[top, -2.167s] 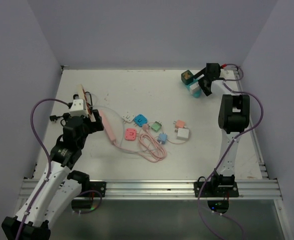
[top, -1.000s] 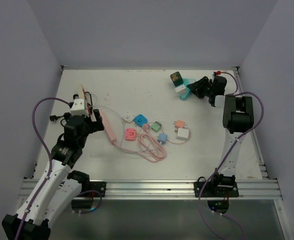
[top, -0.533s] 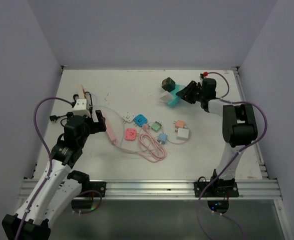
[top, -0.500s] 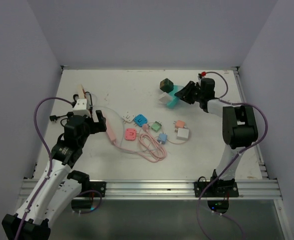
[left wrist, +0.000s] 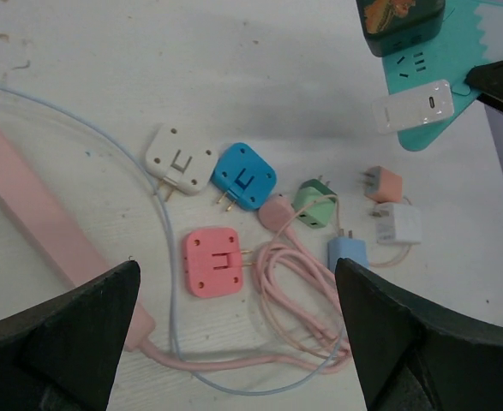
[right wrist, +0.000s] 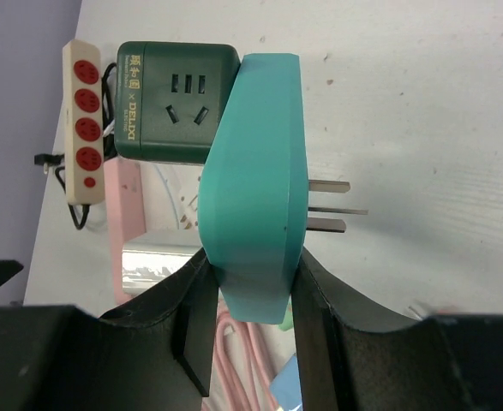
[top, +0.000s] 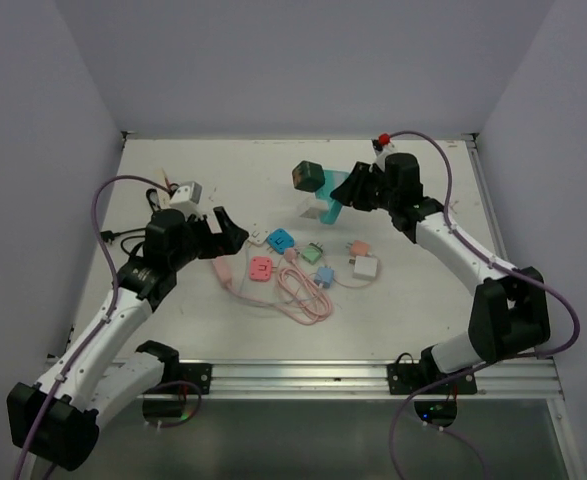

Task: Pull the plug off the socket

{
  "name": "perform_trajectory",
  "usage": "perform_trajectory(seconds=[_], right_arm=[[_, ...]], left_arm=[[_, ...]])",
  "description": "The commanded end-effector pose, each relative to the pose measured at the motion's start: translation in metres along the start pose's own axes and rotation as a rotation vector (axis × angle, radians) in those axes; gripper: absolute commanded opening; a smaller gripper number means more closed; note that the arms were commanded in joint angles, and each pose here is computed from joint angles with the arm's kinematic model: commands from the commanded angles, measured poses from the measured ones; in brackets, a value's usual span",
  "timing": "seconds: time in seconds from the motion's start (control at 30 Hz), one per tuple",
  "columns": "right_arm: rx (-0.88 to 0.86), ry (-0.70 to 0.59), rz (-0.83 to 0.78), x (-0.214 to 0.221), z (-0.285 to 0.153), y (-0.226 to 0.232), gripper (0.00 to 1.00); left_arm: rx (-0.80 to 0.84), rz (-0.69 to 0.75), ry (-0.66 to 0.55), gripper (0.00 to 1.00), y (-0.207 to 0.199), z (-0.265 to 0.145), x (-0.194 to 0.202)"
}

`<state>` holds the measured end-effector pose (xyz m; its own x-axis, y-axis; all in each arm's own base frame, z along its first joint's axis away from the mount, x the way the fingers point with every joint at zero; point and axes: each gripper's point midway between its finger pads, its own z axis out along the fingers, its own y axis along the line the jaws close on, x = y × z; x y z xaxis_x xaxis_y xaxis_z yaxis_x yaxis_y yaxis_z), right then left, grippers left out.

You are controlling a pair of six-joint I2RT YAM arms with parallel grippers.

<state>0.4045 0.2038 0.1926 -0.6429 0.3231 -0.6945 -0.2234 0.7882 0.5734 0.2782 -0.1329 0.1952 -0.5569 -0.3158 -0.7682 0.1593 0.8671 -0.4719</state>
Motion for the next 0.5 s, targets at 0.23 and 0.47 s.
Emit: perform_trajectory(seconds=[0.23,0.47], right_arm=[[-0.144,0.09,-0.071,0.025,-0.055,0.056,0.0],[-0.194,0.219,-0.075,0.052,-0.077,0.067,0.0]], left_arm=[[0.332,0.224,0.029,1.0,-0.116,0.011,0.006],[0.407,0.467,0.064,0.98,-0.159,0.019,0.028]])
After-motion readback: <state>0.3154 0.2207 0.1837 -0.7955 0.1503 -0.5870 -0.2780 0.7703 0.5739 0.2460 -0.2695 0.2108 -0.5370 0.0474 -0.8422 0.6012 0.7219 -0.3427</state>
